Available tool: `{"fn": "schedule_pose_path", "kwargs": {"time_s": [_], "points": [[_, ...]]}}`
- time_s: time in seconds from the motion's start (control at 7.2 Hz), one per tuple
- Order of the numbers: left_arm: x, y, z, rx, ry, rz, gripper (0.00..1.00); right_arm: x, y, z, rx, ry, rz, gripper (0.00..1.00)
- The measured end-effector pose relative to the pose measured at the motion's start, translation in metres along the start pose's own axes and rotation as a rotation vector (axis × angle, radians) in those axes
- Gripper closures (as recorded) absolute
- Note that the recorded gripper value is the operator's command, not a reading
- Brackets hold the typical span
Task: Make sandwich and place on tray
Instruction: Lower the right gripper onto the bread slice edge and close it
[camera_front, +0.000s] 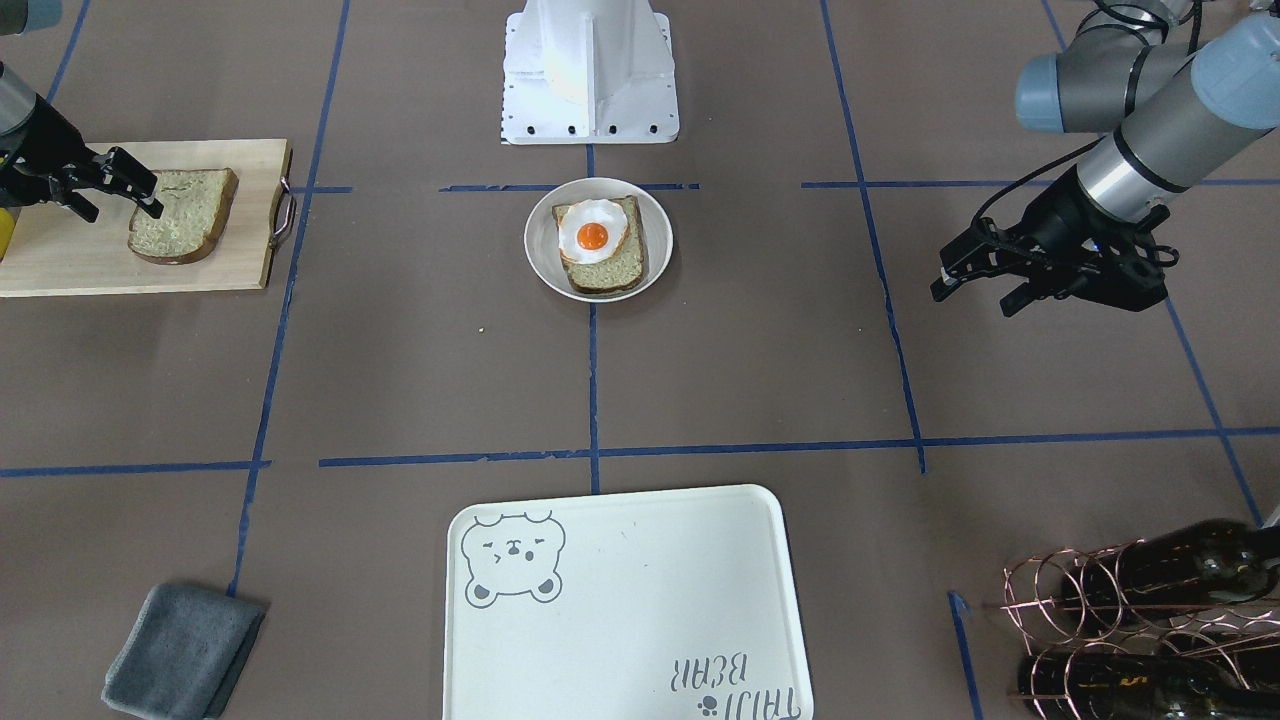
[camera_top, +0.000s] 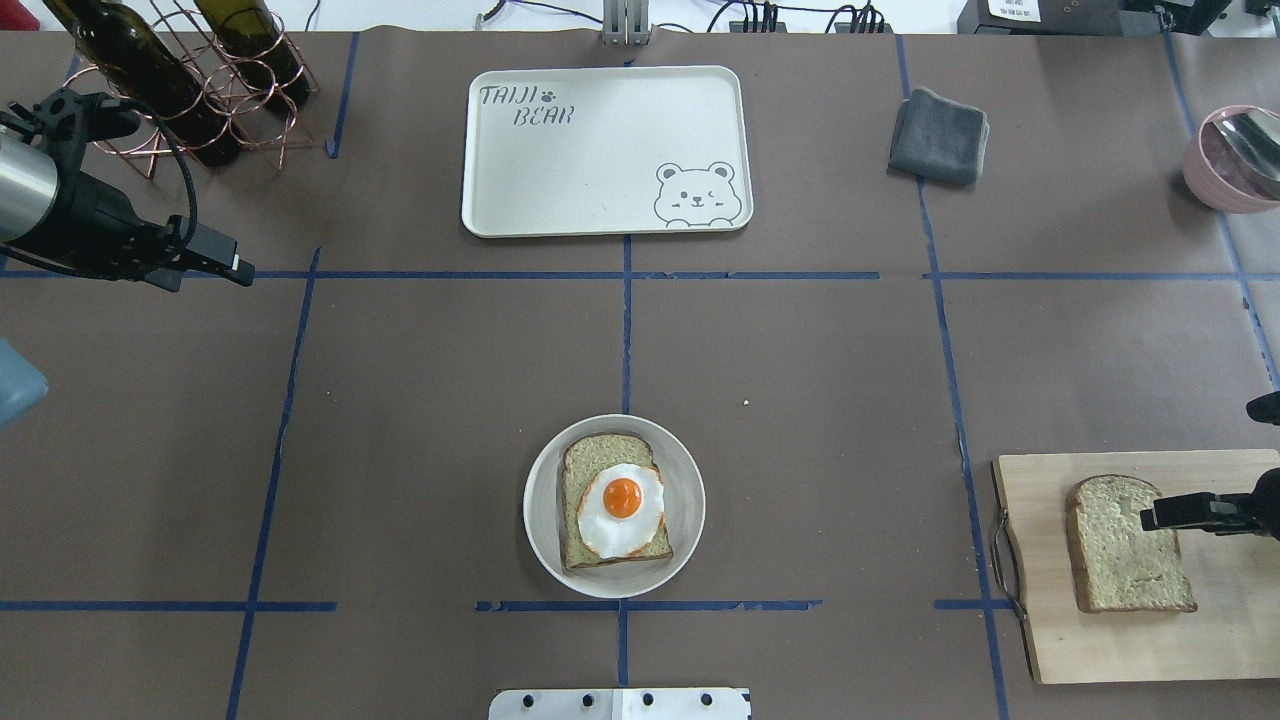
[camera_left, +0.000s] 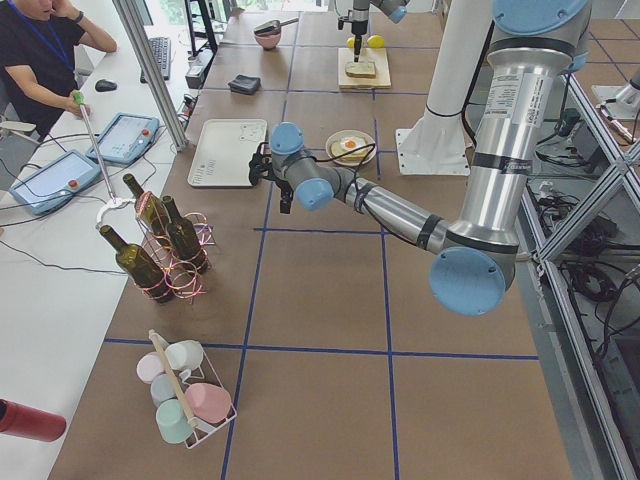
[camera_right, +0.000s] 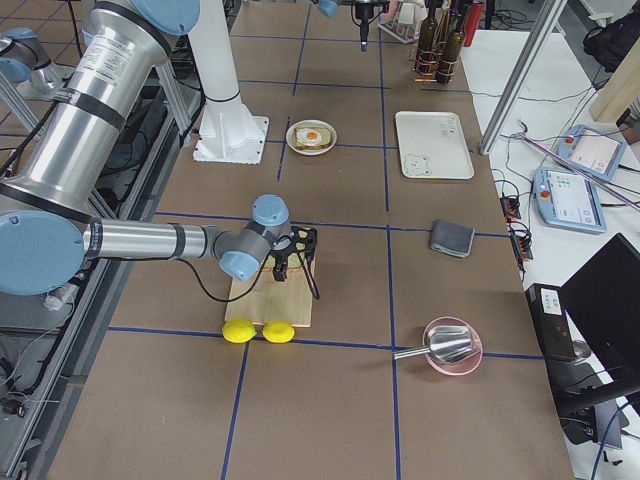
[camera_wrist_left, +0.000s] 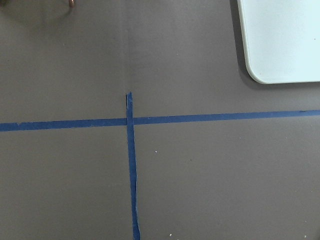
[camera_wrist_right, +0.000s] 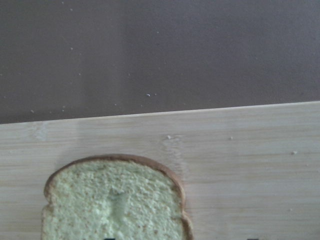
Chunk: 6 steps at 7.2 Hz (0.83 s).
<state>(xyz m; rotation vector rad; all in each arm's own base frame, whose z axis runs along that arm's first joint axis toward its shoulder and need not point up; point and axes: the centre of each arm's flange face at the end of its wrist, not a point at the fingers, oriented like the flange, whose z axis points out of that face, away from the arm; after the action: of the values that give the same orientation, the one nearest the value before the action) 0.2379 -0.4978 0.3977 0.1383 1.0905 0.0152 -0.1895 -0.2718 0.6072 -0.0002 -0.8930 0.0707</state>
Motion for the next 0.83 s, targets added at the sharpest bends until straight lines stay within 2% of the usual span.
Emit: {"fn": "schedule_pose_path", "kwargs": {"time_s": [0.42,0.69,0.83], "points": [[0.0009,-0.0001,0.0001,0.001,0.000,0.003,0.00,0.0004,0.0088,0.0072,-0.028,0.011,-0.016,0.34],[0.0005,-0.0004,0.0005,0.001,0.000,0.003,0.00,-0.0009,0.0103,0.0104,-0.035,0.013,-0.022,0.51],[0.0001,-0.0004,0.0008,0.000,-0.001,0.003,0.00,-0.0007,0.0107,0.0114,-0.038,0.014,-0.023,0.66]]}}
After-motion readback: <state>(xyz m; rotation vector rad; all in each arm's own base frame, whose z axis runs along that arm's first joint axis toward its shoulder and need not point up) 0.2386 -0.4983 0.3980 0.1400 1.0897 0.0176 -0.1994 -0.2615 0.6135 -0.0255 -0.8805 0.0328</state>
